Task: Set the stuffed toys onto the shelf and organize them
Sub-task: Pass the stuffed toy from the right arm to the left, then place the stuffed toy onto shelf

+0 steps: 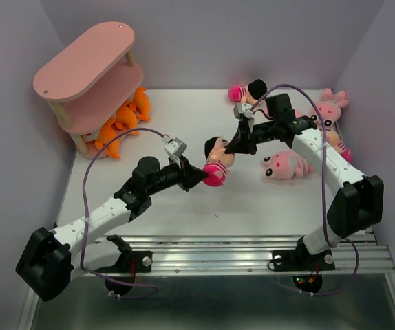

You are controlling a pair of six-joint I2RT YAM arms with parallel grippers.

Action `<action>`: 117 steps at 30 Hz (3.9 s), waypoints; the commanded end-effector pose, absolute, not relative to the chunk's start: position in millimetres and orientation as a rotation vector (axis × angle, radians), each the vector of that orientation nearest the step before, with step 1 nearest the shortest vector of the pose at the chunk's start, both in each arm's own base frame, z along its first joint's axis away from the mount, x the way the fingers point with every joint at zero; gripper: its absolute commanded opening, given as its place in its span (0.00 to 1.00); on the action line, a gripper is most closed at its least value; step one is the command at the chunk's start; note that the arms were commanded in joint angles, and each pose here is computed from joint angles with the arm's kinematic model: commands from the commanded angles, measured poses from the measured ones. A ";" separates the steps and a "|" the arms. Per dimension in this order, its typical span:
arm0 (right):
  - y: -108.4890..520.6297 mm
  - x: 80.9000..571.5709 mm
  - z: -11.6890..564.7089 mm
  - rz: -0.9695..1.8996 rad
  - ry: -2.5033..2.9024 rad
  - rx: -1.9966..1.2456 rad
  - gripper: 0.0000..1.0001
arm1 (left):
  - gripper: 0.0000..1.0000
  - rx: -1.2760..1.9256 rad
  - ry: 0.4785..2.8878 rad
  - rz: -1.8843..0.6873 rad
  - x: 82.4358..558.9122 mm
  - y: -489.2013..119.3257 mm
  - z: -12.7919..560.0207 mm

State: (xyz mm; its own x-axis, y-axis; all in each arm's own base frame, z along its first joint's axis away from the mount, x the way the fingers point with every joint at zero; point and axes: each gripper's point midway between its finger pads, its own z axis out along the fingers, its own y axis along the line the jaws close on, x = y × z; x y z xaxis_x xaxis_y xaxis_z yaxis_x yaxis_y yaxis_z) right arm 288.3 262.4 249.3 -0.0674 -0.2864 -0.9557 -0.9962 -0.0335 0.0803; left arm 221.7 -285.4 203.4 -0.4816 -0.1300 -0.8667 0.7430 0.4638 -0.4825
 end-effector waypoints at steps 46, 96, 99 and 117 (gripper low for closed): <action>198.4 334.6 239.2 1.125 1.789 -0.887 1.00 | 0.00 0.179 1.423 -0.039 392.1 -184.7 331.5; 152.7 320.0 216.4 1.194 1.748 -0.833 1.00 | 0.00 -0.224 1.545 0.309 573.1 -76.8 331.0; 153.1 319.0 216.9 1.202 1.746 -0.834 1.00 | 0.00 -0.254 1.541 0.333 573.9 -69.4 330.5; 146.3 319.3 221.3 1.213 1.735 -0.814 1.00 | 0.00 -0.321 1.537 0.410 586.5 -49.3 329.9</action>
